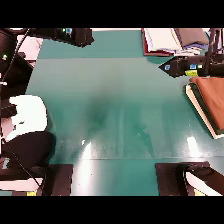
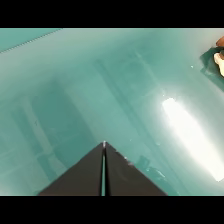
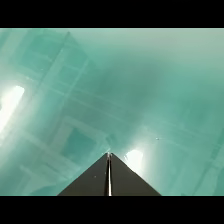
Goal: Fold the shirts.
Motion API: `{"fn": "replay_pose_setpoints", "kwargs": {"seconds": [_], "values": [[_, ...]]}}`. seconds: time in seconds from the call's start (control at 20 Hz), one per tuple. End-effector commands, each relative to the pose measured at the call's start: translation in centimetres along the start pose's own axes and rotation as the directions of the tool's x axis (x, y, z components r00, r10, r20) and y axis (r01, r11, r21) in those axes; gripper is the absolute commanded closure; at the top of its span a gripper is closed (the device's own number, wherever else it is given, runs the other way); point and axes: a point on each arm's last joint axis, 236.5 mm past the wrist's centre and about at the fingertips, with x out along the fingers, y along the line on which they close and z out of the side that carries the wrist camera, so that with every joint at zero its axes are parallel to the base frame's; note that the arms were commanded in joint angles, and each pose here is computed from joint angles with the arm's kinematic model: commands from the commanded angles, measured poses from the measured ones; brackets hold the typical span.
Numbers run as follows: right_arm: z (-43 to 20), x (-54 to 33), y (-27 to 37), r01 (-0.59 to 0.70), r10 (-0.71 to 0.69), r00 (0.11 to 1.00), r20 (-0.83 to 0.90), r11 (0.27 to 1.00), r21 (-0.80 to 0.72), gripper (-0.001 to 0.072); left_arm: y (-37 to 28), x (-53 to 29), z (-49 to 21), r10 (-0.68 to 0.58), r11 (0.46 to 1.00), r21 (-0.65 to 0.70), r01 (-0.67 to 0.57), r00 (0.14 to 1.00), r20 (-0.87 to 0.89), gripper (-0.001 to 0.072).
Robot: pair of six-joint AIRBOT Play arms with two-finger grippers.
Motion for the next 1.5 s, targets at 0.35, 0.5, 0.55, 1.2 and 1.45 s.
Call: {"fn": "replay_pose_setpoints", "kwargs": {"seconds": [0.35, 0.5, 0.55, 1.2, 1.45], "values": [[0.0, 0.0, 0.1, -0.002, 0.002, 1.0, 0.002, 1.0, -0.001, 0.0694, 0.0, 0.0, 0.0, 0.0, 1.0, 0.001, 0.0, 1.0, 0.0, 0.0685], [0.0, 0.0, 0.1, -0.002, 0.002, 1.0, -0.002, 1.0, -0.001, 0.0694, -0.1, 0.0, 0.0, -0.002, 1.0, 0.0, 0.002, 1.0, 0.0, 0.0686], [-0.1, 0.0, 0.1, -0.003, 0.003, 1.0, -0.005, 1.0, 0.0, 0.0694, -0.1, 0.0, 0.2, -0.004, 1.0, -0.003, 0.004, 1.0, 0.009, 0.0686], [-0.5, 0.0, 0.2, -0.007, 0.007, 1.0, -0.023, 1.0, -0.001, 0.0694, 20.6, -15.8, -12.4, 0.5, 0.813, -0.172, -0.556, 0.819, -0.282, 0.0686], [-0.5, 0.0, 0.2, -0.007, 0.006, 1.0, -0.023, 1.0, -0.001, 0.0694, 27.4, -15.2, -27.6, 0.488, 0.679, -0.257, -0.688, 0.683, -0.543, 0.0036]]}}
